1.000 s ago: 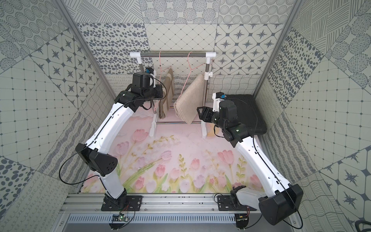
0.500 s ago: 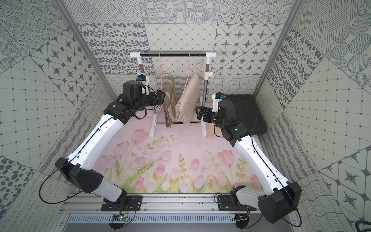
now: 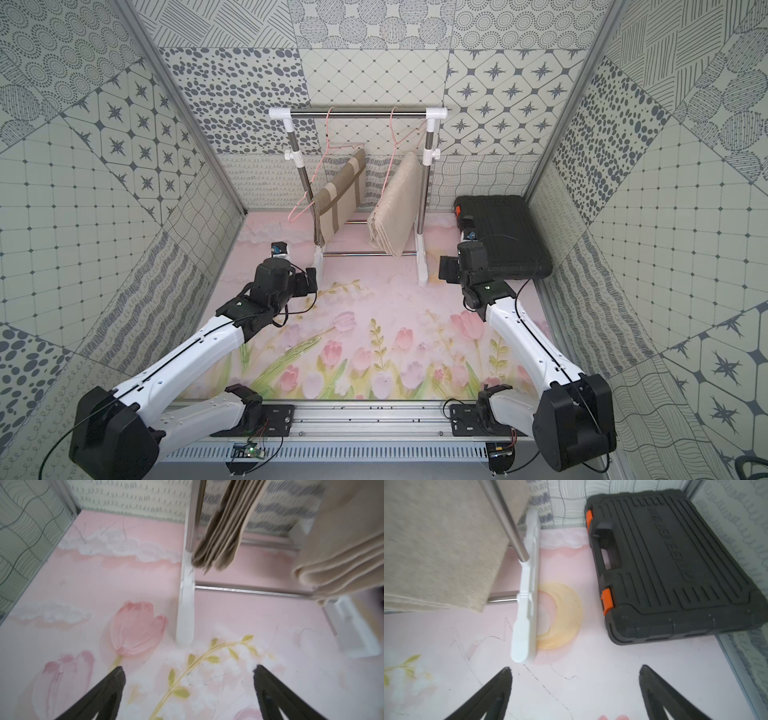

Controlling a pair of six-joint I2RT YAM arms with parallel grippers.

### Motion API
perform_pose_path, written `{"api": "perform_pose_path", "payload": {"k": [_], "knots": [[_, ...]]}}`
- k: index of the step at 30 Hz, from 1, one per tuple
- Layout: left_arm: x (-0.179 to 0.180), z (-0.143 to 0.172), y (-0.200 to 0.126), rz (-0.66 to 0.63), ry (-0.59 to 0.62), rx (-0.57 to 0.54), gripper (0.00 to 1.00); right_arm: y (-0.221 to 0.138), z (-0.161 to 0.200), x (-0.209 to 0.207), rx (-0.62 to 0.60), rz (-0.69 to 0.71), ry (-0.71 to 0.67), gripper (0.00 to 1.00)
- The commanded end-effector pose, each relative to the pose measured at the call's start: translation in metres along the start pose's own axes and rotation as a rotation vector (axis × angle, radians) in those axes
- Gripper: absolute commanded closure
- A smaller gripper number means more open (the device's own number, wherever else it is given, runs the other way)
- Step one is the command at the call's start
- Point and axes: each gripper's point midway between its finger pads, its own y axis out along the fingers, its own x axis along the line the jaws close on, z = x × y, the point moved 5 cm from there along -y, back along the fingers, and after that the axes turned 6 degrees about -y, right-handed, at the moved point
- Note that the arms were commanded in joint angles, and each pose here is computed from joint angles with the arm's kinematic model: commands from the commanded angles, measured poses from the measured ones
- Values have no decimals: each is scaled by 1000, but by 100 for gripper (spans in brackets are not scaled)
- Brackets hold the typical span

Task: Hang the scarf on the hanger
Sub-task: Reset both arms

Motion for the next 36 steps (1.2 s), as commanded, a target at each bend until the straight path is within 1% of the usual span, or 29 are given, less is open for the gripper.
{"api": "perform_pose_path", "payload": {"k": [1, 3, 6, 7, 8, 9, 10, 11, 12, 14, 15, 16, 17, 18, 20, 22, 23, 24, 25, 26, 27, 28, 29, 31, 33, 36], "knots": [[29, -7, 20, -140, 54, -254, 1, -5, -15, -18, -158, 23, 113, 3], [42, 7, 38, -124, 30, -220, 1, 0, -8, -23, -189, 31, 142, 3], [59, 22, 55, -87, -60, -260, 1, 9, 0, -31, -228, 11, 171, 3], [64, 23, 60, -97, -63, -271, 1, 14, 6, -36, -228, 26, 181, 3], [64, 25, 64, -91, -63, -253, 1, 18, 8, -43, -244, 45, 195, 3], [64, 22, 66, -58, -69, -278, 1, 22, 12, -47, -267, 51, 195, 3], [69, 33, 74, -67, -63, -246, 1, 26, 20, -51, -287, 58, 190, 3], [70, 38, 77, -36, -73, -256, 1, 29, 25, -56, -318, 65, 192, 3], [66, 33, 76, 18, -71, -283, 1, 31, 28, -60, -356, 72, 195, 3], [65, 44, 83, 23, -70, -214, 1, 37, 36, -66, -408, 91, 186, 3], [69, 49, 88, 17, -68, -234, 1, 41, 40, -69, -415, 105, 182, 3], [67, 42, 85, 41, -59, -292, 1, 48, 46, -70, -403, 116, 182, 3], [66, 40, 83, 44, -78, -267, 1, 53, 50, -71, -400, 123, 177, 3], [68, 46, 85, 27, -88, -227, 1, 56, 53, -71, -405, 126, 176, 3], [65, 40, 86, 44, -55, -270, 1, 58, 58, -69, -453, 113, 183, 3], [64, 44, 90, 41, -61, -219, 1, 64, 62, -55, -417, 71, 110, 3], [62, 41, 92, 51, -44, -230, 1, 67, 62, -49, -426, 53, 82, 3], [60, 39, 93, 55, -47, -208, 1, 71, 62, -45, -455, 41, 68, 3], [61, 43, 95, 43, -54, -177, 1, 76, 64, -42, -458, 27, 53, 3], [61, 43, 96, 46, -38, -184, 1, 81, 69, -39, -376, 11, 34, 3], [58, 40, 95, 65, -31, -199, 1, 84, 63, -37, -339, 5, 17, 3], [56, 42, 95, 83, -30, -175, 1, 86, 56, -35, -372, 12, 12, 3], [53, 42, 97, 99, -7, -168, 1, 87, 58, -33, -378, 15, 0, 3], [51, 42, 96, 89, 1, -164, 1, 87, 59, -31, -347, 11, -8, 3], [47, 44, 94, 79, 41, -200, 1, 86, 57, -32, -370, 20, -3, 3], [44, 46, 92, 77, 56, -209, 1, 87, 58, -30, -366, 9, -13, 3]]}}
